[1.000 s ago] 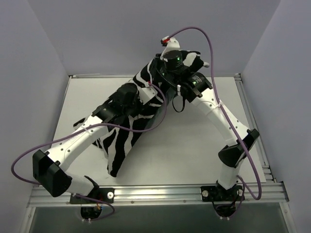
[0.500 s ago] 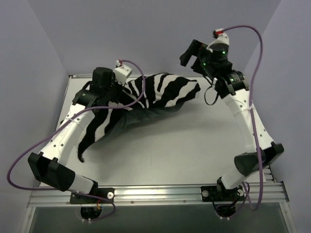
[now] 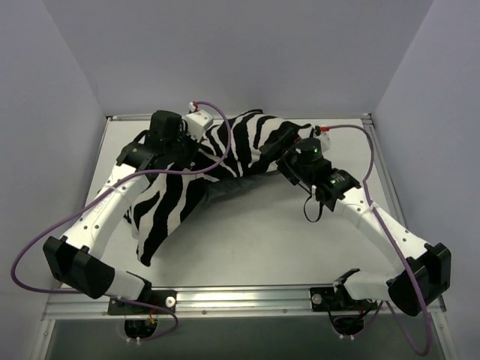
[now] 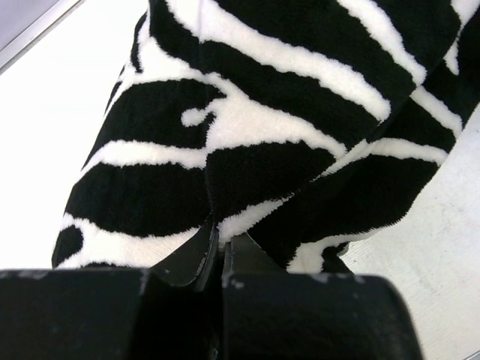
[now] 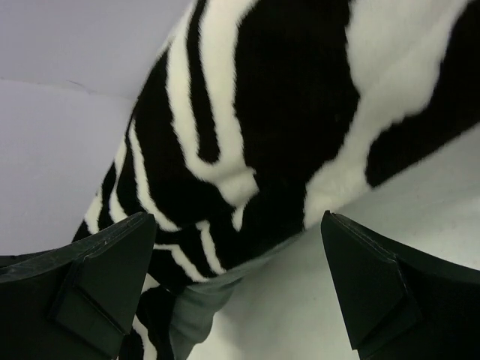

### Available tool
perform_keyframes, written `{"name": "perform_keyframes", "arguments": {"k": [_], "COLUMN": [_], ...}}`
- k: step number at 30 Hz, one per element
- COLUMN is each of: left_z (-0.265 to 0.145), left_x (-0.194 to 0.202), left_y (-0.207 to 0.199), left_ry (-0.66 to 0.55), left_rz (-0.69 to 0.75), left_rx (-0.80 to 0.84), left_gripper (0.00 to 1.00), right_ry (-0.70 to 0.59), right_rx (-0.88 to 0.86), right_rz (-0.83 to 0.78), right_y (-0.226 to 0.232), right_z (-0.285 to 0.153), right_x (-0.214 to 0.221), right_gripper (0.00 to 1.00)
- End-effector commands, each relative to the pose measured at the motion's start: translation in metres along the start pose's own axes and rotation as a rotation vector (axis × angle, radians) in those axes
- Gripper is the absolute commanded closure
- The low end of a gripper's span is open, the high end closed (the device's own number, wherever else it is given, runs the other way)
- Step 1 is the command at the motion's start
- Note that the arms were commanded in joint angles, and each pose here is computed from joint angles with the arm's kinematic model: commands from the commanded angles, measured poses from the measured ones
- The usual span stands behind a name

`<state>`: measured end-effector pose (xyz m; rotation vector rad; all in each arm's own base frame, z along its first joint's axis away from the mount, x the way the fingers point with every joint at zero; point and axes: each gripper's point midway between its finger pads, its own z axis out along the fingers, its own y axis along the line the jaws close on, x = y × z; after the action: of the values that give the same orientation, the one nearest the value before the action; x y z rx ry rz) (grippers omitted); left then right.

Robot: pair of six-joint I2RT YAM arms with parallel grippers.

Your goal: Remove the pillowcase from the pillow

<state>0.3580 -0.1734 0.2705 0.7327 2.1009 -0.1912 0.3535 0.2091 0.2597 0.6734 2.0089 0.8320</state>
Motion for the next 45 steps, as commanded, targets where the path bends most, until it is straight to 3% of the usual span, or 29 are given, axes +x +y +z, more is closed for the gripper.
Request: {"name": "perform_keyframes", "arguments": {"k": [1, 13, 16, 20, 22, 23, 24, 25, 26, 28, 29, 31, 32, 34, 36, 37, 40, 45], "left_z": [-0.022, -0.020, -0.016, -0.016, -0.019, -0.020, -0.024, -0.025, -0.026, -0.031, -0.033, -0.045, -0.052, -0.069, -0.085, -0.089, -0.103, -0.105], "left_x": [-0.050, -0.046, -0.043, -0.039, -0.038, -0.037, -0.038, -0.038, -0.035, -0.031, -0.030, -0.029, -0.031, -0.038, -0.046, -0.048, -0.059, -0.064], "left_y": [0.001, -0.011, -0.017, -0.024, -0.027, -0.031, -0.033, -0.034, -0.036, -0.043, -0.046, -0.052, -0.053, -0.050, -0.041, -0.031, 0.002, 0.043], "left_ry": [-0.192, -0.184, -0.176, -0.172, -0.175, -0.174, -0.180, -0.180, -0.170, -0.155, -0.148, -0.126, -0.126, -0.132, -0.162, -0.167, -0.203, -0.213], "left_rz": [-0.004, -0.003, -0.006, -0.001, 0.000, 0.007, 0.010, 0.012, 0.019, 0.029, 0.033, 0.033, 0.034, 0.032, 0.032, 0.028, -0.026, -0.174], "left_rx": [-0.003, 0.044, 0.071, 0.101, 0.118, 0.137, 0.145, 0.153, 0.163, 0.204, 0.218, 0.257, 0.263, 0.250, 0.208, 0.153, 0.024, -0.061], "left_gripper": [0.98, 0.98, 0.98, 0.98, 0.98, 0.98, 0.98, 0.98, 0.98, 0.98, 0.70, 0.30, 0.04, 0.06, 0.06, 0.06, 0.06, 0.06], "right_ry": [-0.140, 0.003, -0.029, -0.041, -0.012, -0.009, -0.009, -0.002, -0.007, -0.052, -0.065, -0.148, -0.171, -0.277, -0.331, -0.419, -0.475, -0.622], "right_rx": [-0.061, -0.008, -0.012, -0.043, -0.057, -0.075, -0.142, -0.151, -0.157, -0.153, -0.127, -0.127, -0.107, -0.142, -0.041, -0.063, 0.052, 0.054], "right_rz": [0.198, 0.308, 0.329, 0.215, 0.198, 0.211, 0.234, 0.256, 0.280, 0.274, 0.237, 0.212, 0.191, 0.050, -0.068, -0.221, -0.441, -0.690], "right_y": [0.022, -0.009, -0.021, -0.014, -0.018, -0.022, -0.012, -0.018, -0.020, -0.028, -0.036, -0.038, -0.045, -0.024, -0.038, -0.007, -0.003, 0.068], "right_z": [-0.013, 0.062, 0.088, 0.118, 0.131, 0.134, 0.135, 0.138, 0.138, 0.135, 0.134, 0.118, 0.111, 0.081, 0.058, 0.029, -0.011, -0.084], "right_x": [-0.014, 0.052, 0.048, 0.034, 0.035, 0.035, 0.030, 0.025, 0.020, -0.004, -0.011, -0.056, -0.071, -0.124, -0.170, -0.210, -0.254, -0.305], "right_gripper": [0.00, 0.00, 0.00, 0.03, 0.22, 0.38, 0.56, 0.93, 1.00, 1.00, 1.00, 1.00, 1.00, 1.00, 1.00, 1.00, 1.00, 1.00]}}
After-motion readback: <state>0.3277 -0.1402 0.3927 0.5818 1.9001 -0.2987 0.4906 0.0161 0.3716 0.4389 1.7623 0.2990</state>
